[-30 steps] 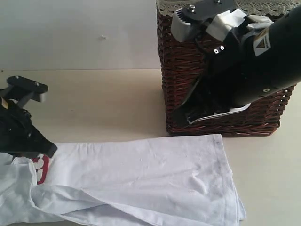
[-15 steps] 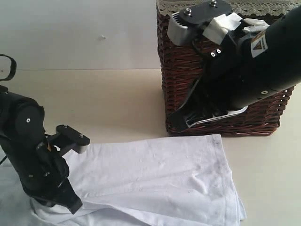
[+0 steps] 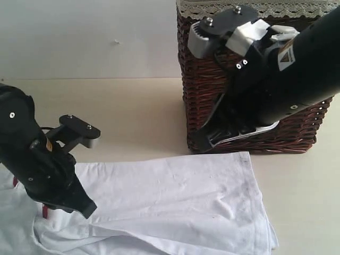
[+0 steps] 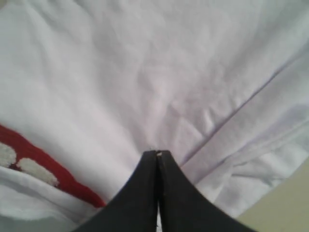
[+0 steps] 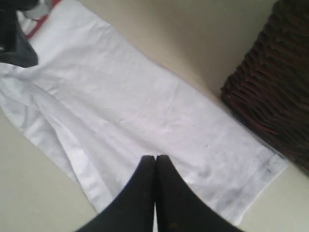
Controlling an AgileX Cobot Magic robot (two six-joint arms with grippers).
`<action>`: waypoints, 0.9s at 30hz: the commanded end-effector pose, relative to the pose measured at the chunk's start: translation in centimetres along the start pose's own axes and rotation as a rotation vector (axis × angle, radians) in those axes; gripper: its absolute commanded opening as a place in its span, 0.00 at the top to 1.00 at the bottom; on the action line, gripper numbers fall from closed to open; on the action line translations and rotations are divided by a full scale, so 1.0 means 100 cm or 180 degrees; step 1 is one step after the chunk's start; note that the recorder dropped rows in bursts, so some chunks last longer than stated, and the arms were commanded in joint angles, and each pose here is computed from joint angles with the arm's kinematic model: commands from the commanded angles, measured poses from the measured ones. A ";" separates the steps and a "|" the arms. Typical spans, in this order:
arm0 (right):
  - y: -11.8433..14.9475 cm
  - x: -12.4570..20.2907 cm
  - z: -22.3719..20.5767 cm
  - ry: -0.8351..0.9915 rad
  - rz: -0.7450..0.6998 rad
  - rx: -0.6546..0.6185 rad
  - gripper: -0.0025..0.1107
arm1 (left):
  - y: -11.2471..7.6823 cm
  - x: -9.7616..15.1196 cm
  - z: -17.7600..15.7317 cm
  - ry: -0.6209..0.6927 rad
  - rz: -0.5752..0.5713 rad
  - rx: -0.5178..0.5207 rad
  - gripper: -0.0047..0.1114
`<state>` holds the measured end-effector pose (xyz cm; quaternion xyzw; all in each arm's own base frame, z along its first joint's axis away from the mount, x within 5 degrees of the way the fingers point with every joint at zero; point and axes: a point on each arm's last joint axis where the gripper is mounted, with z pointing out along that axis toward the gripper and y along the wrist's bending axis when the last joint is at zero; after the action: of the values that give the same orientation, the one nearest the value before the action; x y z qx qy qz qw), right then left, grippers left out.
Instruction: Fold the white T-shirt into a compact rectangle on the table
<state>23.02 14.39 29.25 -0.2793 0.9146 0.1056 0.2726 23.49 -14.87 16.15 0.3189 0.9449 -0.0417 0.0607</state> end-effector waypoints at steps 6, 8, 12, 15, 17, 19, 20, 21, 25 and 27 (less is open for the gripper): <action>-0.012 0.017 0.078 0.0861 0.0092 0.0250 0.98 | 0.017 0.000 -0.017 -0.0181 -0.0148 -0.0217 0.96; -0.013 0.022 0.092 0.0961 0.0094 0.0246 0.98 | 0.026 0.002 -0.022 -0.0253 -0.0331 -0.0264 0.96; -0.013 0.040 0.122 0.1131 0.0169 0.0200 0.98 | 0.044 0.005 -0.028 -0.0316 -0.0585 -0.0308 0.96; -0.014 0.058 0.140 0.1326 0.0182 0.0194 0.98 | 0.052 0.005 -0.028 -0.0389 -0.0687 -0.0335 0.96; -0.014 0.067 0.148 0.1417 0.0186 0.0193 0.98 | 0.055 0.005 -0.029 -0.0446 -0.0759 -0.0348 0.96; -0.015 0.073 0.155 0.1500 0.0189 0.0191 0.98 | 0.057 0.004 -0.029 -0.0488 -0.0834 -0.0353 0.96; -0.015 0.076 0.159 0.1550 0.0191 0.0190 0.98 | 0.057 0.003 -0.030 -0.0499 -0.0835 -0.0354 0.96; -0.015 0.078 0.161 0.1586 0.0192 0.0190 0.98 | 0.057 0.002 -0.031 -0.0513 -0.0834 -0.0356 0.96; -0.015 0.080 0.164 0.1618 0.0211 0.0194 0.98 | 0.058 0.002 -0.037 -0.0592 -0.0943 -0.0404 0.96; -0.015 0.079 0.163 0.1616 0.0193 0.0189 0.98 | 0.059 0.003 -0.043 -0.0644 -0.0954 -0.0476 0.96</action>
<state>25.58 15.15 11.48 -0.2614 0.9643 0.0125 0.0394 26.32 -9.73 19.09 0.1729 0.9735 -0.0183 0.1483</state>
